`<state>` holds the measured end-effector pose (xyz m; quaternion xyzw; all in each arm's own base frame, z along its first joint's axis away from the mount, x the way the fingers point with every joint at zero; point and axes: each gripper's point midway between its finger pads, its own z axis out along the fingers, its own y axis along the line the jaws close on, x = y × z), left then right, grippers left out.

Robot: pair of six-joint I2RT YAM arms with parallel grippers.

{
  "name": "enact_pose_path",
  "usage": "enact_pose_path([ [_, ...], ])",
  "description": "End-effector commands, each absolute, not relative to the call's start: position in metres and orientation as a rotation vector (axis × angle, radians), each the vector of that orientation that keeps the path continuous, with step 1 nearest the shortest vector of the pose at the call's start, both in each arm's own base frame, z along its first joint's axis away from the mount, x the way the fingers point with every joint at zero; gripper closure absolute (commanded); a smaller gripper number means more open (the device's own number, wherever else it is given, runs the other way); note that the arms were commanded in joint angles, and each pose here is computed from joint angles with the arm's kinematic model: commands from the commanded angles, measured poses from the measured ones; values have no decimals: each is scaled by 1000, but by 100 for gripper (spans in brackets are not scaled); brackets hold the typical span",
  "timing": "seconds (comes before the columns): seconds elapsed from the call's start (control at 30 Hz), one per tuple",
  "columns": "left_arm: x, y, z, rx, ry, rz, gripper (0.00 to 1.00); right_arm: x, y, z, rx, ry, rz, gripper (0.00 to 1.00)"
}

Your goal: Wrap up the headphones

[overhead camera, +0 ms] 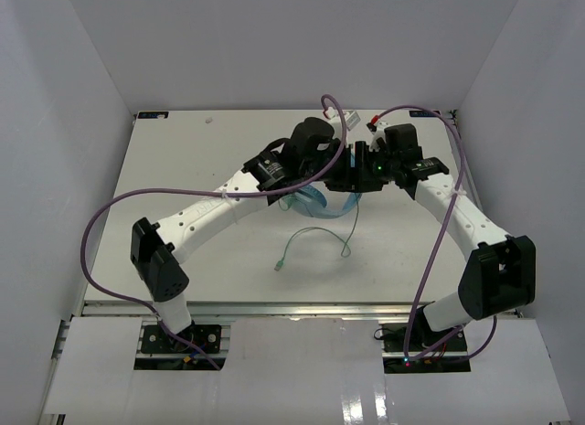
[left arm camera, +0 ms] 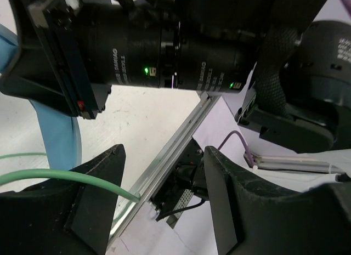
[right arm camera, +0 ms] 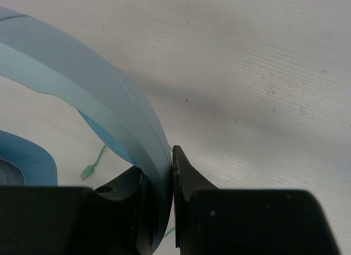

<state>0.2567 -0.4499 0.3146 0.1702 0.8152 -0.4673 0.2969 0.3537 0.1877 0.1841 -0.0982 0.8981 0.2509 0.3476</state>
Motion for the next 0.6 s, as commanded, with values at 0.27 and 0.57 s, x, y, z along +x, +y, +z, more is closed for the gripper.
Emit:
enact_pose_path([
  [0.27, 275, -450, 361, 450, 2078, -1307, 29, 354, 187, 211, -241, 2208, 660, 92],
  [0.57, 300, -447, 375, 393, 2060, -1340, 29, 347, 181, 202, -317, 2164, 534, 92],
])
